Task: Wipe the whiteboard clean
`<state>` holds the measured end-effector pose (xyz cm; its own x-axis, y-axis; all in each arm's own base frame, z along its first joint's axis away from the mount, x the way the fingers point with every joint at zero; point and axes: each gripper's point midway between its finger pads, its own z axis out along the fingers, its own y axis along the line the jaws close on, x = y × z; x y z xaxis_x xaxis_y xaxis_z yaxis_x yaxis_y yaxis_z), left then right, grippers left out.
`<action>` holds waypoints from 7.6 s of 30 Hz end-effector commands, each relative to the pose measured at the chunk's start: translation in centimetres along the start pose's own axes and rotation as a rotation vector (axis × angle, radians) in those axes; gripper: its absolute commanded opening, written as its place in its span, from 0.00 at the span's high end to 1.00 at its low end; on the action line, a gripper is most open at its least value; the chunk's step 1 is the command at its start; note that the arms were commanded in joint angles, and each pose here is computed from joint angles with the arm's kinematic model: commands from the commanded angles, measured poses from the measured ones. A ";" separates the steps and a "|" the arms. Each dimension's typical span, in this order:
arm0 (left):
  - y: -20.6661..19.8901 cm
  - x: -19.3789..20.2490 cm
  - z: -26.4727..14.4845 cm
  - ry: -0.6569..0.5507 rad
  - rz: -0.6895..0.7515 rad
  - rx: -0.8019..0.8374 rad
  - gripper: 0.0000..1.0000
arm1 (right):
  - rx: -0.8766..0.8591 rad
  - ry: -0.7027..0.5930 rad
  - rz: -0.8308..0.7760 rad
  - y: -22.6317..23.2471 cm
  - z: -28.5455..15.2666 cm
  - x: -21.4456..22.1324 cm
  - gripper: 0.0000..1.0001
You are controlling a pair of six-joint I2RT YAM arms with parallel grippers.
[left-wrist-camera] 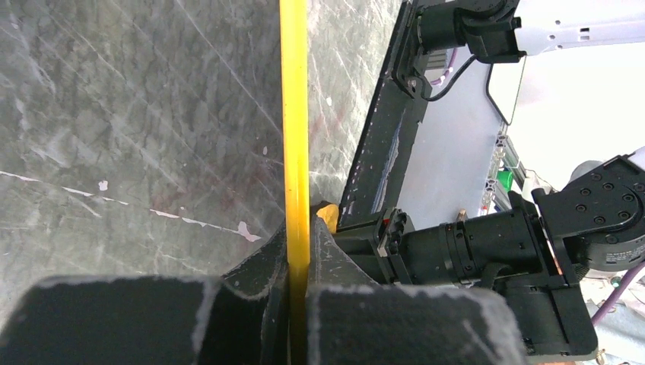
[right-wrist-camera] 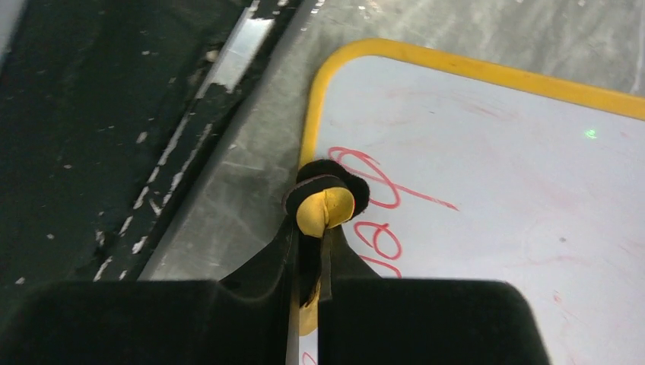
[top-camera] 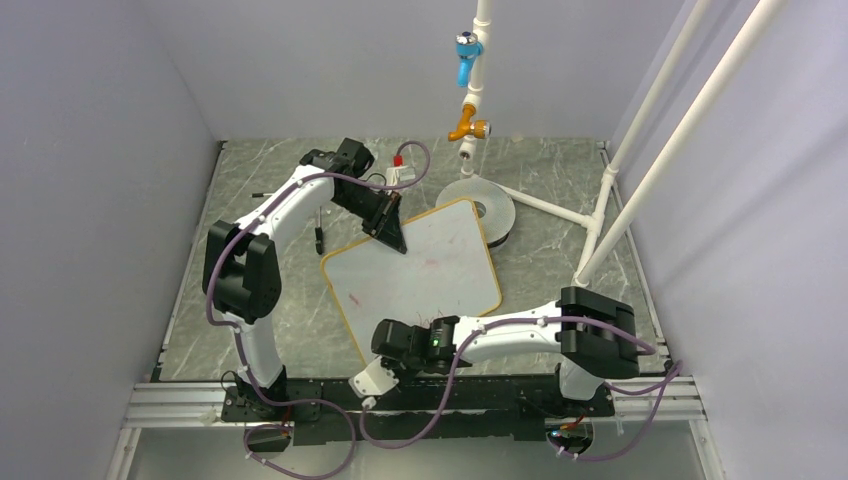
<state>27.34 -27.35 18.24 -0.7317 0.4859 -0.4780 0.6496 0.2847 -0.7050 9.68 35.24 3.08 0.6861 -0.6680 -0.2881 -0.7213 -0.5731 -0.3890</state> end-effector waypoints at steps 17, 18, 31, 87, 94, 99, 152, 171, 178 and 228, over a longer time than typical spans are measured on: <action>-3.4 -1.4 -0.6 -0.054 0.039 0.116 1.00 | 0.138 0.043 0.087 -4.2 -0.7 -1.8 1.00; -3.4 -1.4 -0.6 -0.054 0.040 0.115 1.00 | 0.110 0.053 0.078 -3.4 -0.2 -1.8 1.00; -3.6 -1.3 -0.7 -0.057 0.051 0.120 1.00 | 0.004 0.145 0.084 -0.5 2.0 -0.9 1.00; -3.9 -1.4 -0.9 -0.064 0.061 0.125 1.00 | 0.150 0.204 0.177 -2.2 -2.1 4.3 1.00; -3.8 -1.5 -0.9 -0.065 0.057 0.123 1.00 | 0.143 0.153 0.167 -2.3 -2.7 3.0 1.00; -3.6 -1.6 -0.8 -0.062 0.050 0.123 1.00 | 0.121 0.108 0.112 -2.5 -1.7 -0.4 1.00; -4.0 -1.0 -0.9 -0.104 0.029 0.119 1.00 | 0.262 -0.019 0.317 -6.2 -5.6 3.1 1.00; -4.4 0.1 -1.5 -0.121 0.036 0.125 1.00 | 0.377 -0.001 0.419 -7.8 -6.7 6.5 1.00; -4.3 0.0 -1.5 -0.121 0.030 0.121 1.00 | 0.404 -0.025 0.422 -7.8 -8.0 8.3 1.00; -3.9 1.0 -2.6 -0.194 -0.027 0.055 1.00 | 0.387 -0.006 0.499 -8.3 -7.6 9.7 1.00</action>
<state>26.55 -24.93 18.09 -0.8035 0.3487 -0.4825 0.5912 0.3719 -0.7157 15.43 31.26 6.39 0.4013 -0.7900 -0.4635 -0.8957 -0.2327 -0.3789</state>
